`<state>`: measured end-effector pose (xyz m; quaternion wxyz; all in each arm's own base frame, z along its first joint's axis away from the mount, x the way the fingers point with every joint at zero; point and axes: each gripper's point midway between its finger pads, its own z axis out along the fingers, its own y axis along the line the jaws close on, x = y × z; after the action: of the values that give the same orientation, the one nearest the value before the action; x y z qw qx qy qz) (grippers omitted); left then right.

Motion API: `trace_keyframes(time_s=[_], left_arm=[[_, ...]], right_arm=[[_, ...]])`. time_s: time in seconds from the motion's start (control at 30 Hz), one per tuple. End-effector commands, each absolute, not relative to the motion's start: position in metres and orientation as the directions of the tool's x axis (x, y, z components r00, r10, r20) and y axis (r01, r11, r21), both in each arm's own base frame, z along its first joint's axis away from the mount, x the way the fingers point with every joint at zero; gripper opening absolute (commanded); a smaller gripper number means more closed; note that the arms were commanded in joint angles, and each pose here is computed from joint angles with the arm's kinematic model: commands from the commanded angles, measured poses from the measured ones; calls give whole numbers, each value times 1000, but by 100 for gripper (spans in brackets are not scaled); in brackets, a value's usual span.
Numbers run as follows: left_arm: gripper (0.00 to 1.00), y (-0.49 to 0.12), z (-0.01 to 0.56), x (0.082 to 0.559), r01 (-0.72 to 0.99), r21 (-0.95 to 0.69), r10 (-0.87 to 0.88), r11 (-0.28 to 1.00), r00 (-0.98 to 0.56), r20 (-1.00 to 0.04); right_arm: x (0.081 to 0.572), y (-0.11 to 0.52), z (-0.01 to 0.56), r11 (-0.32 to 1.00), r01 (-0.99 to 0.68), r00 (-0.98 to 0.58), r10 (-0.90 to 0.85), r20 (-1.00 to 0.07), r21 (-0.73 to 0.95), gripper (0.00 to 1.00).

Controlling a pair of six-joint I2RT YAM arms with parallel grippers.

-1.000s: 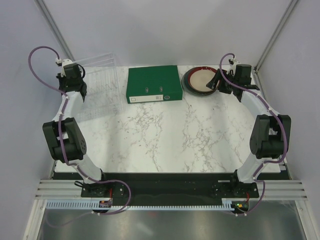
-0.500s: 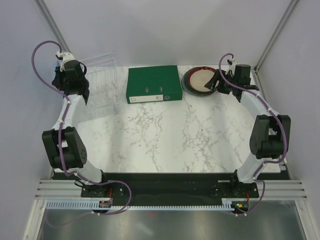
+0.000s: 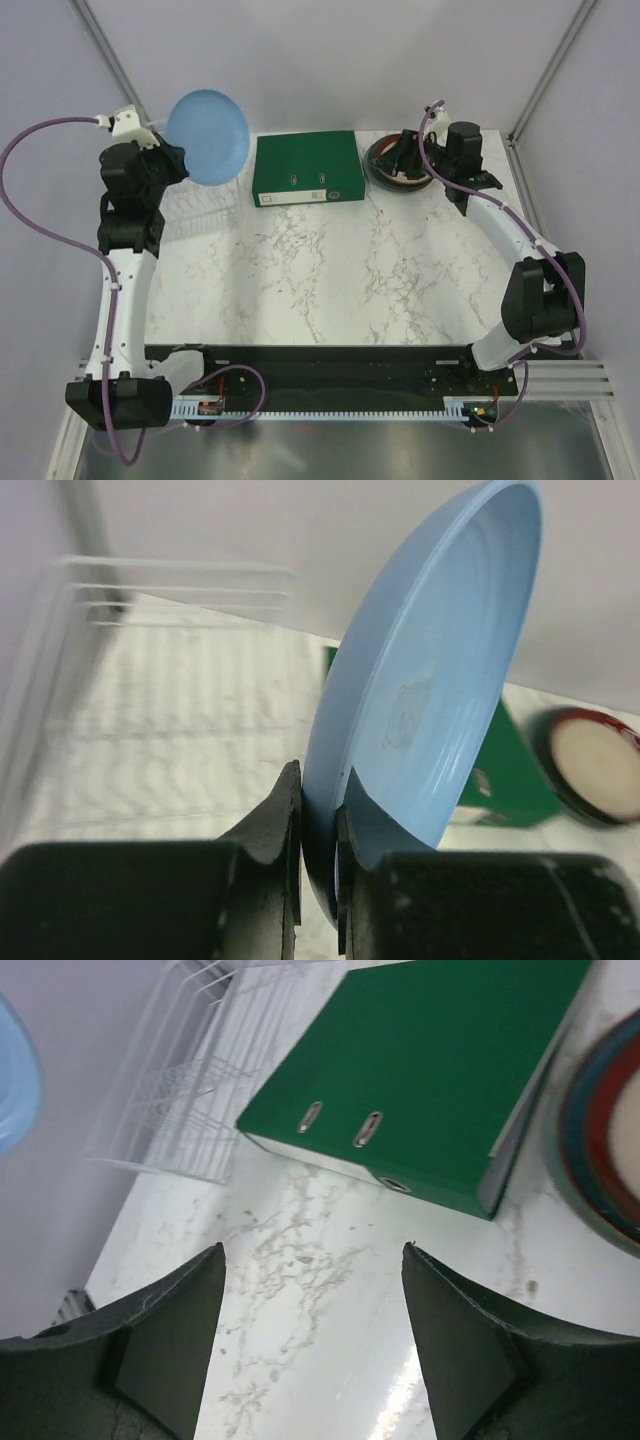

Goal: Unload the plates from the dish rack

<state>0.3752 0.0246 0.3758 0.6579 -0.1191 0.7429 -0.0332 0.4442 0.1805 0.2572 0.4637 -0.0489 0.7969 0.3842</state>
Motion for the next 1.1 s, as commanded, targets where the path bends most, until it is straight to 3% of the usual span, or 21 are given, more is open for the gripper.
trace_keyframes(time_s=[0.0,0.3,0.53,0.6,0.63,0.77,0.8,0.87,0.9,0.93,1.0,1.07], left_arm=[[2,-59,344,365,193,-498,-432,846,-299,-850],[2,-155,335,347,402,-615,-463,678,-417,-782],[2,-186,328,350,418,-637,-453,648,-461,-763],[2,-189,323,352,409,-638,-450,652,-468,-760],[2,-191,328,352,424,-636,-456,645,-455,-765],[2,-201,322,351,436,-631,-435,642,-470,-768],[3,-201,322,351,436,-628,-434,645,-467,-770],[18,-194,319,354,417,-605,-427,678,-447,-786],[39,-191,313,353,396,-597,-415,697,-457,-787],[49,-182,310,356,369,-564,-400,739,-433,-808],[64,-170,301,356,314,-529,-378,788,-431,-819],[69,-150,296,356,242,-468,-355,850,-394,-848]], right_arm=[[422,217,293,559,-560,-541,313,-781,612,79],[399,273,295,461,-620,-578,278,-767,635,82],[389,298,285,455,-624,-600,241,-762,635,82],[386,303,284,452,-628,-603,232,-764,633,78],[385,305,283,451,-629,-606,227,-762,634,73],[389,304,276,478,-615,-606,224,-764,628,0],[390,303,277,488,-614,-599,223,-769,620,0],[400,293,277,565,-587,-568,223,-792,580,0],[404,285,280,610,-567,-542,229,-808,553,0],[409,277,279,655,-548,-525,214,-824,520,0],[426,252,285,746,-470,-474,238,-848,472,0],[445,221,292,800,-393,-437,270,-858,453,0]])
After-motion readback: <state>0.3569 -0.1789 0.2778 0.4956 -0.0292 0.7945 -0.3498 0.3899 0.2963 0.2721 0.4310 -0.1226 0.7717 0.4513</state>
